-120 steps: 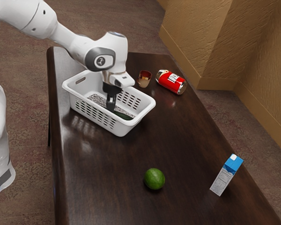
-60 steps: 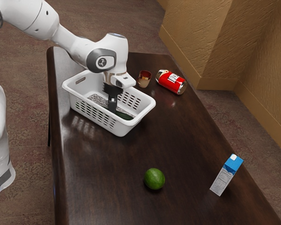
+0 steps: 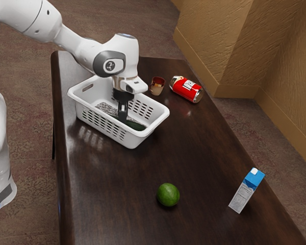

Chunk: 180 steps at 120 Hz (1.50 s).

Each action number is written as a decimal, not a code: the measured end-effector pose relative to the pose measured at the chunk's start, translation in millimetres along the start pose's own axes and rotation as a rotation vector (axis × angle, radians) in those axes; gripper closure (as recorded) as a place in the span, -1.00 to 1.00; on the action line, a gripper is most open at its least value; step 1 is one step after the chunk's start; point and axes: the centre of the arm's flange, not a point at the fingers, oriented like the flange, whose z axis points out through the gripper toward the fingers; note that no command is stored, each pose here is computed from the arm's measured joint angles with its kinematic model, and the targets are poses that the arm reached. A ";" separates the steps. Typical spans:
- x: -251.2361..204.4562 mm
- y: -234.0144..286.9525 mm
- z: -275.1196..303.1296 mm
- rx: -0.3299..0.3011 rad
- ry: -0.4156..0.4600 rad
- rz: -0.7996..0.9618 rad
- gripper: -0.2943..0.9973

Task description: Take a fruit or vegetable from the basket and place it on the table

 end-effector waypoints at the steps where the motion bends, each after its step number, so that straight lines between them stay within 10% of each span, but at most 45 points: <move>1: 0.0 0.1 -0.1 0.000 0.000 0.000 -0.09; 72: 3.8 8.4 -52.1 0.074 0.141 -0.005 0.13; 111: 28.6 -11.1 -225.9 0.371 0.345 0.049 0.16; 170: -23.4 -158.4 -259.2 0.495 0.246 -0.192 0.17; 180: -34.2 -170.6 -253.0 0.477 0.227 -0.212 -0.13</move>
